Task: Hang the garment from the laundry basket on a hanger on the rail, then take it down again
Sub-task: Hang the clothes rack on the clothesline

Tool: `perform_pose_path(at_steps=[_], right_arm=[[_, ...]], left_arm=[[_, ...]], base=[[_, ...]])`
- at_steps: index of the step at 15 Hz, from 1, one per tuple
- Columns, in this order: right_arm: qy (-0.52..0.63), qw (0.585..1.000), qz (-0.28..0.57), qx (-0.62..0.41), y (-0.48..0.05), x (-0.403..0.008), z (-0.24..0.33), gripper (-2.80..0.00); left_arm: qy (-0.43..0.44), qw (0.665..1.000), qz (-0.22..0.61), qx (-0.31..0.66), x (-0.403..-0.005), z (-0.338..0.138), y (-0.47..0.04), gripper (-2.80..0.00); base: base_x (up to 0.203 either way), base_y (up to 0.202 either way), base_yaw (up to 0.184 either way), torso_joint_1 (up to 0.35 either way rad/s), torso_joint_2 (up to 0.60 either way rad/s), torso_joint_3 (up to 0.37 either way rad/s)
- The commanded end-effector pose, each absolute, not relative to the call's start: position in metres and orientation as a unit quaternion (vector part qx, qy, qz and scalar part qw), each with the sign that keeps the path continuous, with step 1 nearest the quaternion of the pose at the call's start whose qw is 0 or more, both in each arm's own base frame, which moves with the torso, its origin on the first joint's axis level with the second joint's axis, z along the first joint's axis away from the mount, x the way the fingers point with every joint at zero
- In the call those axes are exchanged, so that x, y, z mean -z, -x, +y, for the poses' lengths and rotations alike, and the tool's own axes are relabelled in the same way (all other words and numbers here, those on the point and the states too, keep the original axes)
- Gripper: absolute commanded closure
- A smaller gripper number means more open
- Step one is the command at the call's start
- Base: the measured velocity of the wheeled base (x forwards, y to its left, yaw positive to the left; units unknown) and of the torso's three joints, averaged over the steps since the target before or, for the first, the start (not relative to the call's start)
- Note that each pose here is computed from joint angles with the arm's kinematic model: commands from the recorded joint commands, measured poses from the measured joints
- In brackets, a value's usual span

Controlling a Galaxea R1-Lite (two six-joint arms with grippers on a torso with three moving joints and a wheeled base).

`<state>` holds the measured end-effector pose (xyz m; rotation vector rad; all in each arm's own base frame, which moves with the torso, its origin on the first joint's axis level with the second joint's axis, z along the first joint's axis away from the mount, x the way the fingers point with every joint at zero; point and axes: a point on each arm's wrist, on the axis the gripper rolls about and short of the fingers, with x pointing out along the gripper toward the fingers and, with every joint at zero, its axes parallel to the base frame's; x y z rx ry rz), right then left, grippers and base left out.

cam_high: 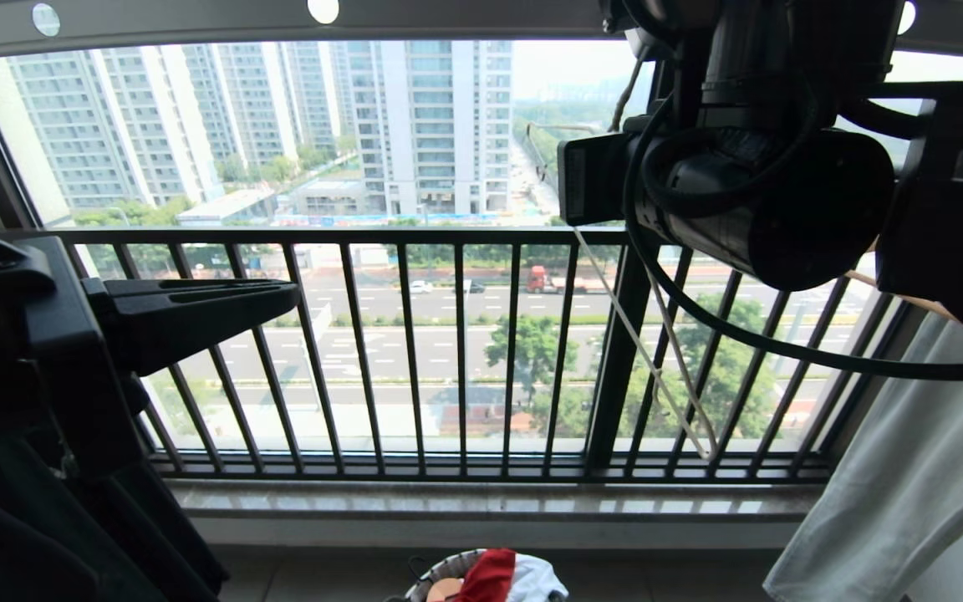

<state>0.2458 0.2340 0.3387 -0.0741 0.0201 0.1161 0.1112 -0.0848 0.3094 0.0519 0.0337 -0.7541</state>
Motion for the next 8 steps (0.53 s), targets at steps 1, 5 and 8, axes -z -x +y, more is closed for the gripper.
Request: perform_pose_path(at_steps=[1, 5, 8], right_arm=[[0.032, 0.998, 0.008, -0.046, -0.250, -0.340, 0.229, 0.00], [0.029, 0.999, 0.007, -0.040, -0.253, -0.342, 0.227, 0.00], [0.028, 0.999, 0.007, -0.027, -0.267, -0.340, 0.227, 0.00]], left_arm=[[-0.025, 0.929, 0.016, 0.369, -0.309, -0.085, -0.111, 0.00], [-0.026, 0.929, 0.017, 0.369, -0.309, -0.085, -0.112, 0.00], [-0.025, 0.929, 0.015, 0.369, -0.310, -0.085, -0.111, 0.00]], base=[[0.000, 0.000, 0.000, 0.000, 0.00, 0.000], [0.000, 0.000, 0.000, 0.000, 0.00, 0.000], [0.000, 0.000, 0.000, 0.000, 0.00, 0.000]])
